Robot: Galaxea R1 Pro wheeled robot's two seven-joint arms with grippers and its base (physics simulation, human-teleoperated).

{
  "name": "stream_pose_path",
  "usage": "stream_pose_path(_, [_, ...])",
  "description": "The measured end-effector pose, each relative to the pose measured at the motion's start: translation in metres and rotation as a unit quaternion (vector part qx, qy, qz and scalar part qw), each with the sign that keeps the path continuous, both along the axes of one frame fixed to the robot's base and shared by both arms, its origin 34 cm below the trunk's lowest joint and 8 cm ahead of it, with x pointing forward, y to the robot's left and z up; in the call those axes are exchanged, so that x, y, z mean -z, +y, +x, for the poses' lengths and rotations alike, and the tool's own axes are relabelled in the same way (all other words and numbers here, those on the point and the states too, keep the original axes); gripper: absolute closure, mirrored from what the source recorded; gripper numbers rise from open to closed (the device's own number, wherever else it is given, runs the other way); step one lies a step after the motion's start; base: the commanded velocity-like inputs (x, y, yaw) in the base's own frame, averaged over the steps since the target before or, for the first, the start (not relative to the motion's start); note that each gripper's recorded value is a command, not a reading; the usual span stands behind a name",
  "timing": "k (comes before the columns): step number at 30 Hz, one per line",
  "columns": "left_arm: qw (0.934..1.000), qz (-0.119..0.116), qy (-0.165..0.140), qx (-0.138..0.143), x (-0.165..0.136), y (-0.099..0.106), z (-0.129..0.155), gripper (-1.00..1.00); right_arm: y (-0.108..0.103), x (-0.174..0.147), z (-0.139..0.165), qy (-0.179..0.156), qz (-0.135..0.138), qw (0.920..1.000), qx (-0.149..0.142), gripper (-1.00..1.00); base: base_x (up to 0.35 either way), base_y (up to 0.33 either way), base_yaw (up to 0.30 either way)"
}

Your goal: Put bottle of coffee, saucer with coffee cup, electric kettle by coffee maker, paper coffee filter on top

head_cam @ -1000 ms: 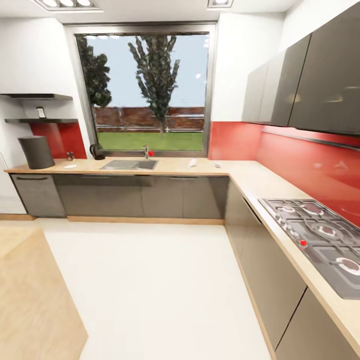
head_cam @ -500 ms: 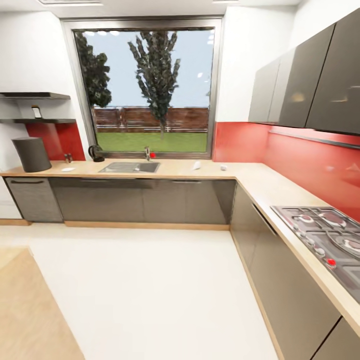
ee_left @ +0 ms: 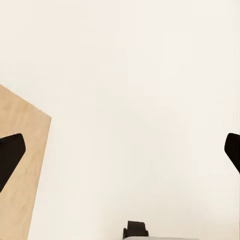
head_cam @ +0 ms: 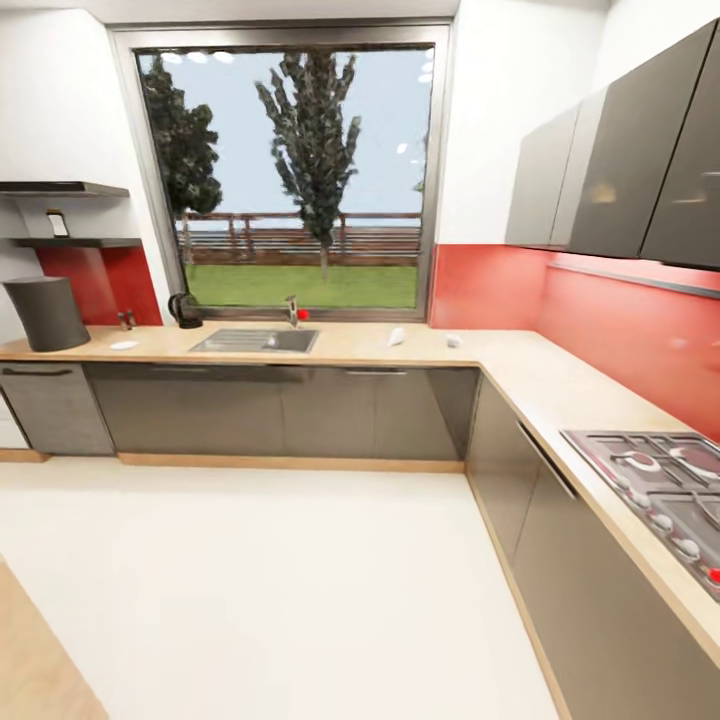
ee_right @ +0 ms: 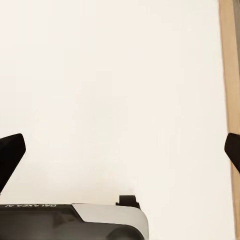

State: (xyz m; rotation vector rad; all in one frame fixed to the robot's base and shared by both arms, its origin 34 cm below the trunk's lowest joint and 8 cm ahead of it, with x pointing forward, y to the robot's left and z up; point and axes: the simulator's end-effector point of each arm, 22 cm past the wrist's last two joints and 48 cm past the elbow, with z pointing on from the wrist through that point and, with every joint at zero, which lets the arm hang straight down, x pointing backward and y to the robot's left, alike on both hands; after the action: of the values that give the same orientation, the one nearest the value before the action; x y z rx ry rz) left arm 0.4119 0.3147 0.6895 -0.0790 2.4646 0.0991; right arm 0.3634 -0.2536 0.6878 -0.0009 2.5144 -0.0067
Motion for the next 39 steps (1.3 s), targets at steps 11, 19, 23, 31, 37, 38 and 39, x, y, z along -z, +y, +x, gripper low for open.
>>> stream_pose_path(11, [1.0000, 0.000, 0.000, 0.000, 0.0000, 0.0002, 0.0000, -1.00, 0.0000, 0.0000, 0.0000, 0.000, 0.000, 1.0000, 0.000, -1.00, 0.336, 0.000, 0.000])
stream_pose_path(19, [1.0000, 0.000, 0.000, 0.000, -0.0001, 0.0002, 0.0001, -1.00, 0.0000, 0.0000, 0.0000, 0.000, 0.000, 1.0000, 0.000, -1.00, 0.336, 0.000, 0.000])
stream_pose_path(23, [1.0000, 0.000, 0.000, 0.000, -0.0001, 0.0002, 0.0001, -1.00, 0.0000, 0.0001, -0.0002, 0.000, 0.000, 1.0000, 0.000, -1.00, 0.336, 0.000, 0.000])
stream_pose_path(31, [1.0000, 0.000, 0.000, 0.000, 0.0000, 0.0002, 0.0000, -1.00, -0.0003, 0.0004, -0.0006, 0.001, 0.000, 1.0000, 0.000, -1.00, 0.336, 0.000, 0.000])
stream_pose_path(37, [1.0000, 0.000, 0.000, 0.000, 0.0000, 0.0002, 0.0000, -1.00, -0.0003, 0.0002, -0.0004, 0.001, -0.001, 1.0000, 0.000, -1.00, 0.336, 0.000, 0.000])
stream_pose_path(38, [1.0000, 0.000, 0.000, 0.000, 0.0000, 0.0002, 0.0000, -1.00, -0.0003, 0.0002, -0.0003, 0.000, -0.001, 1.0000, 0.000, -1.00, 0.336, 0.000, 0.000])
stream_pose_path(39, [1.0000, 0.000, 0.000, 0.000, 0.0000, 0.0002, 0.0000, -1.00, -0.0003, 0.0002, -0.0003, 0.000, -0.001, 1.0000, 0.000, -1.00, 0.336, 0.000, 0.000])
